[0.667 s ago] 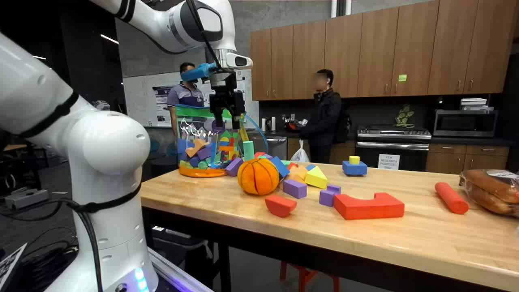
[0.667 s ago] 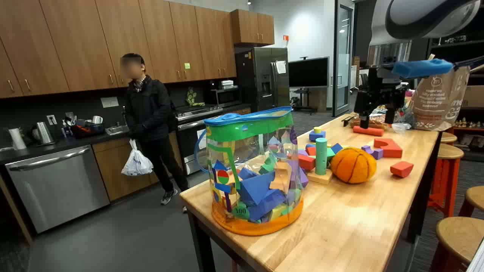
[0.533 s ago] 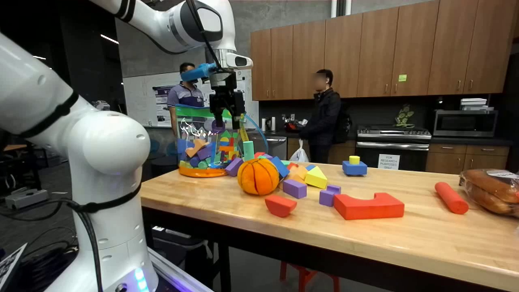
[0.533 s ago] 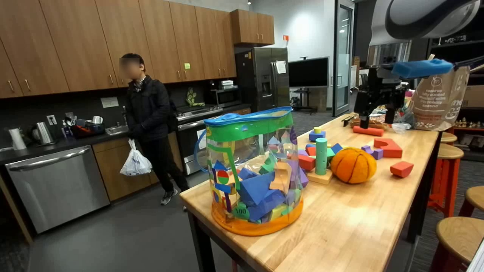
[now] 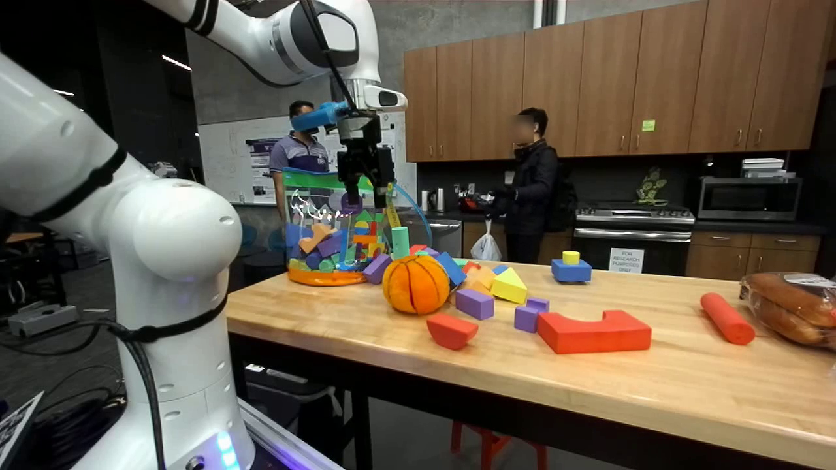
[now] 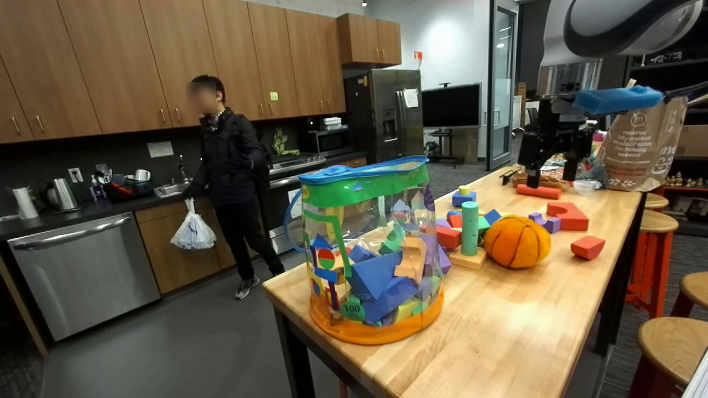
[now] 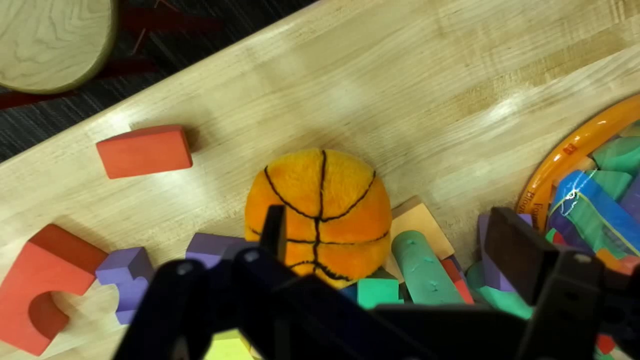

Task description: Remove the blocks from the basket

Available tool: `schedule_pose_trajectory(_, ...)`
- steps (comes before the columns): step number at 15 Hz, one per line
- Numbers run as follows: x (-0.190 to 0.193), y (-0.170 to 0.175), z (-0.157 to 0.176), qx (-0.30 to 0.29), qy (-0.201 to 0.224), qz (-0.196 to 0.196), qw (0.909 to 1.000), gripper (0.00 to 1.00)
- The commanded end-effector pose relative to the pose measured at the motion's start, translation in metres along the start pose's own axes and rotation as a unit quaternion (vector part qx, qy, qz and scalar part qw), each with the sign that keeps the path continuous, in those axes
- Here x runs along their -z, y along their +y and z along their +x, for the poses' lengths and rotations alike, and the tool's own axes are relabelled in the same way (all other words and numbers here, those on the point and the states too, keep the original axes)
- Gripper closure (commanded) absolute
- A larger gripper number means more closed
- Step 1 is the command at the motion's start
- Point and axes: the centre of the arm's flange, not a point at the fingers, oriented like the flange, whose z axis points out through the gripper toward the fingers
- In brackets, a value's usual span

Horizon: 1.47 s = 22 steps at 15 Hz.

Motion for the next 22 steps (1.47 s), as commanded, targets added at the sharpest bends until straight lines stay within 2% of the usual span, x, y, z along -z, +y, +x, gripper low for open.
schedule_pose_trajectory(1,0.000,0.000,0.000,0.000,0.000,0.000,1.0000,0.00)
schedule_pose_trajectory(14,0.000,0.000,-0.001,0.005,0.002,-0.004,1.0000,0.00)
schedule_pose_trajectory(19,0.014,0.004,-0.017,0.006,0.005,-0.088,0.9961,0.00)
schedule_pose_trajectory(22,0.044,-0.005,-0.024,0.022,0.040,-0.137,0.9894,0.00)
